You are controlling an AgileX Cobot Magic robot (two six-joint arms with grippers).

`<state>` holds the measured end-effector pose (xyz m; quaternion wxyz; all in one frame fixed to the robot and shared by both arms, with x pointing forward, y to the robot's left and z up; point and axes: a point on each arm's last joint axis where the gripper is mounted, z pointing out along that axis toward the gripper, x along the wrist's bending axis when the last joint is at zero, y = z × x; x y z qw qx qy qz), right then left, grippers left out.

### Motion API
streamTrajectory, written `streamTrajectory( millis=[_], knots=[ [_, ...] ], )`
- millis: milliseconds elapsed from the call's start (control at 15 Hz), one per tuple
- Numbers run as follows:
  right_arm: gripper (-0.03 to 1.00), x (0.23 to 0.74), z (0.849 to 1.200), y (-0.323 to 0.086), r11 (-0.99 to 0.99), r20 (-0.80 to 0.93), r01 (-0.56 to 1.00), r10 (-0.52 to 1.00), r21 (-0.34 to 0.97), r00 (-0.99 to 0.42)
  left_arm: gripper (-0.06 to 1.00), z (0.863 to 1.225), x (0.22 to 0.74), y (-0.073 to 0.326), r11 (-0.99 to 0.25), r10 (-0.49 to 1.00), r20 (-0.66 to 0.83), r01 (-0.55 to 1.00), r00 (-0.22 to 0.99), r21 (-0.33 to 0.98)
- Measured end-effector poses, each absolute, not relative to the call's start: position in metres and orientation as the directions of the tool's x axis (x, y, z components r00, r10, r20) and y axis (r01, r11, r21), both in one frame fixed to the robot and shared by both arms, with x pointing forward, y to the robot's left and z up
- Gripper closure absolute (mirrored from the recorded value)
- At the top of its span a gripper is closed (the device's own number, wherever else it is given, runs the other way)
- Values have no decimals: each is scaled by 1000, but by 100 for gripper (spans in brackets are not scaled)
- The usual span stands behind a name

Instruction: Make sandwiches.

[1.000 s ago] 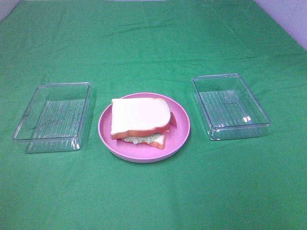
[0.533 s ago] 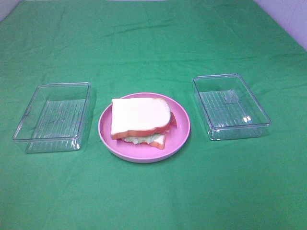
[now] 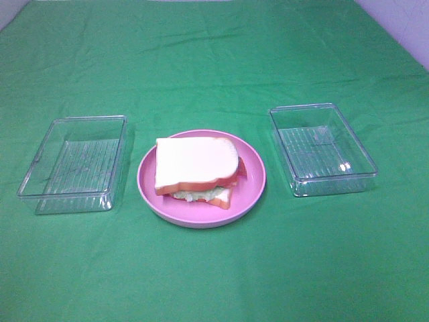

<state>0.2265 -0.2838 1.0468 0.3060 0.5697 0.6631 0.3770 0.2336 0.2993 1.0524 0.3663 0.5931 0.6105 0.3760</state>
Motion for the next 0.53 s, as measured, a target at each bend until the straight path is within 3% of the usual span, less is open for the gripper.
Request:
streamTrajectory(
  millis=[533],
  knots=[
    [29, 227, 1047, -284, 67, 24, 525, 986, 849, -164, 17, 1052, 234, 299, 14, 1000, -1, 449, -28, 894]
  ],
)
